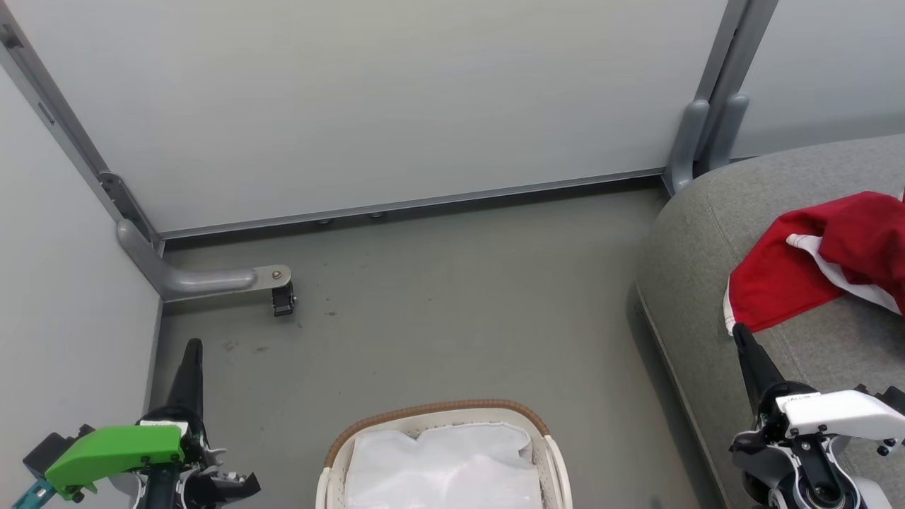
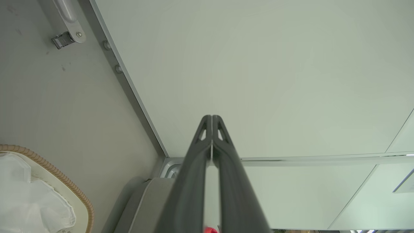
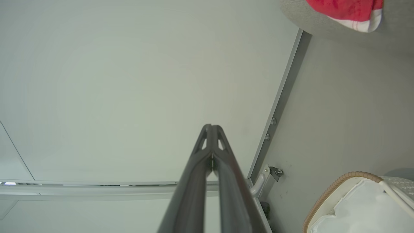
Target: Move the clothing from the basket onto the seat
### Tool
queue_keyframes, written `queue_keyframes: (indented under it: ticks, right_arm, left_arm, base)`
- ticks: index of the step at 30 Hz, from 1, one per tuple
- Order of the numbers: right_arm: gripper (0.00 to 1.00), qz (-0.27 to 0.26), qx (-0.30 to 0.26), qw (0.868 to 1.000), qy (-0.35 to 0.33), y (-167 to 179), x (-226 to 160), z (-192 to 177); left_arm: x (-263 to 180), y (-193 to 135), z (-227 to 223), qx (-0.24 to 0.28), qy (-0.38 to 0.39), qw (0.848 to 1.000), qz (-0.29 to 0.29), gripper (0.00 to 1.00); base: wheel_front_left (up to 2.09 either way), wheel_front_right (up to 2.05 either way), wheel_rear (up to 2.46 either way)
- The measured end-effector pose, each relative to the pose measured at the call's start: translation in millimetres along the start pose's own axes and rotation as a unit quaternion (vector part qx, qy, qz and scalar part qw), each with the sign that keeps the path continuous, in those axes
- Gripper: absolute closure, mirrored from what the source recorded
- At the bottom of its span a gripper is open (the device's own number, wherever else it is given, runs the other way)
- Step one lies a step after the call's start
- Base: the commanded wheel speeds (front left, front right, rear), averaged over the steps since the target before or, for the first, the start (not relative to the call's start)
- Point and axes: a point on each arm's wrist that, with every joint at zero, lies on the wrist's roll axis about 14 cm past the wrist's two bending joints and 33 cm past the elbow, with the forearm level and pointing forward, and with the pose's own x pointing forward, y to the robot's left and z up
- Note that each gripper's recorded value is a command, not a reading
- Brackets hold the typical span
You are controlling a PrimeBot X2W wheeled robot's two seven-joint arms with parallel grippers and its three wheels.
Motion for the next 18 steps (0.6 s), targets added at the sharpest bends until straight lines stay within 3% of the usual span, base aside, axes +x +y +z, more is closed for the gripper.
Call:
queue_keyframes:
  ticks: [18]
  right_arm:
    - [1.0,0.013,0.049,0.999,0.0,6.6,-0.4,3.0]
  left_arm:
    - [3.5,-11.0,0.2,-0.046,0.005,0.999,-0.02,1.0]
  base:
    - [0.0,0.0,0.0]
